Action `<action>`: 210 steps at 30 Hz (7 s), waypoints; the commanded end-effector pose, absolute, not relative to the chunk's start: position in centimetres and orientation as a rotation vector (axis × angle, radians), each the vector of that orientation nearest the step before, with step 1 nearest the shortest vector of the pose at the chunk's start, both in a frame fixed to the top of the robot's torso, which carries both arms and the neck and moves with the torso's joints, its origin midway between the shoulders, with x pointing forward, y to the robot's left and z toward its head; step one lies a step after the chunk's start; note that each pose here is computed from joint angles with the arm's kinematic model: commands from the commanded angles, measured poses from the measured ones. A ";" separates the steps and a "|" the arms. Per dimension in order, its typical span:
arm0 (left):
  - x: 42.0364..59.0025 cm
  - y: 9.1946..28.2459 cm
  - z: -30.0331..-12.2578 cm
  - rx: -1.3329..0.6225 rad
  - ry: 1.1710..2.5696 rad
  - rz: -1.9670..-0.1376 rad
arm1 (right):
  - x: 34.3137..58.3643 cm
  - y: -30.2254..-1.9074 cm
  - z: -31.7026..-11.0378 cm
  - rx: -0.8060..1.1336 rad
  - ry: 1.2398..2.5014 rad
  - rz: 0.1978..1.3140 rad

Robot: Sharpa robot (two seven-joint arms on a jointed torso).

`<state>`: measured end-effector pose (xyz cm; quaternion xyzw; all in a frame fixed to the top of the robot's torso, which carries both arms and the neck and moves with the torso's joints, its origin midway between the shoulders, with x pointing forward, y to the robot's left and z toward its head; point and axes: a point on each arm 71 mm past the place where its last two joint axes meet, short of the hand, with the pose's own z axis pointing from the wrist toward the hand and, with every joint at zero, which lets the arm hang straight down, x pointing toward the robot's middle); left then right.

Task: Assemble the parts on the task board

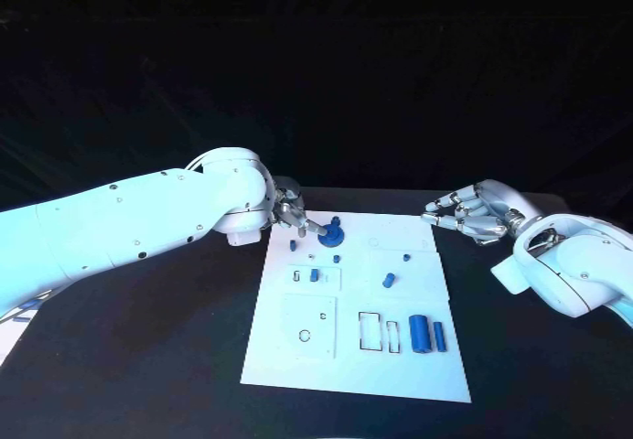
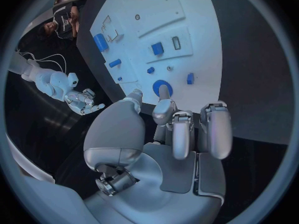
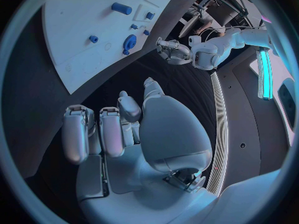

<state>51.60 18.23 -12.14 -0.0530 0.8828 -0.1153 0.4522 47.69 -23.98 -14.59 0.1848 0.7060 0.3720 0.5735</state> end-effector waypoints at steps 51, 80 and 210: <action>56.0 19.6 -16.2 -0.121 2.372 0.014 | 47.7 -23.5 -15.0 0.409 1.673 0.879; 55.9 19.5 -16.4 -0.116 2.383 0.014 | 47.7 -23.5 -15.0 0.411 1.668 0.877; 47.8 19.8 -19.5 -0.137 2.356 -0.188 | 47.7 -23.4 -15.2 0.420 1.672 0.885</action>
